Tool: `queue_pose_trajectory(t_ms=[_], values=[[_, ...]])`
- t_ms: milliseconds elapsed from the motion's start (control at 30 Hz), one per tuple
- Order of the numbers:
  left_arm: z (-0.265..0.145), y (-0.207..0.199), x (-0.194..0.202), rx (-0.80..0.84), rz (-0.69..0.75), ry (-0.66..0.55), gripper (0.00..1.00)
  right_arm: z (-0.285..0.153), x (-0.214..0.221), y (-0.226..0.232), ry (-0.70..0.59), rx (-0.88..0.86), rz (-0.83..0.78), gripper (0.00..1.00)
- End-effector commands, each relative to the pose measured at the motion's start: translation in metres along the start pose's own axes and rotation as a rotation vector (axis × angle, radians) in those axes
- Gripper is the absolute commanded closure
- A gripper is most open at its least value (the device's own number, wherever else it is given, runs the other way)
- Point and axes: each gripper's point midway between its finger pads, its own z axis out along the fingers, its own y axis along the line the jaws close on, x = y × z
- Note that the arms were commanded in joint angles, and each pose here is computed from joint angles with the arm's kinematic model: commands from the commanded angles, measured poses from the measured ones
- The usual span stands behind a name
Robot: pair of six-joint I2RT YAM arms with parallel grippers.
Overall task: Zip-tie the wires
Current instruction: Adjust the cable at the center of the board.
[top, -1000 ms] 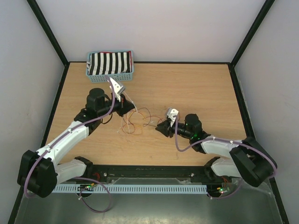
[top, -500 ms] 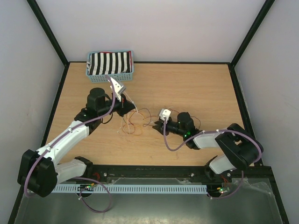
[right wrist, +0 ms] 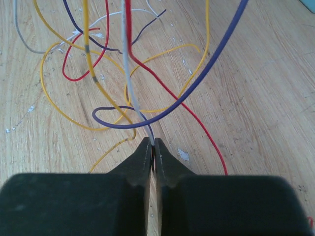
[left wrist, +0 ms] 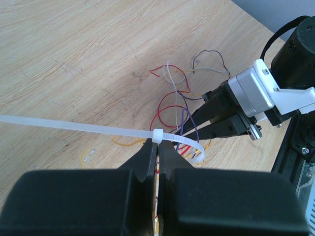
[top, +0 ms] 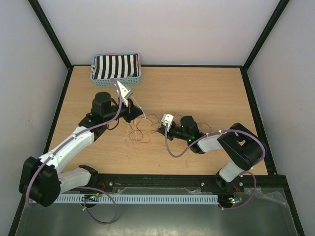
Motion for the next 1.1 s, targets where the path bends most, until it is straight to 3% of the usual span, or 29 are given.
queue_pose_trajectory(t_ms=[0, 100, 400, 1067], values=[[0.001, -0.003, -0.02, 0.006, 0.025, -0.039, 1.0, 0.005, -0.022, -0.004, -0.057, 0.003, -0.024, 0.92], [-0.002, 0.002, -0.021, -0.023, 0.025, -0.031, 1.0, -0.006, -0.019, -0.003, -0.035, 0.024, -0.022, 1.0], [-0.013, 0.015, -0.025, -0.098, 0.015, -0.022, 1.0, -0.053, -0.013, -0.02, 0.069, 0.208, 0.04, 1.0], [-0.033, 0.013, -0.04, -0.137, 0.014, -0.04, 1.0, -0.099, -0.031, -0.065, 0.003, 0.444, 0.262, 1.0]])
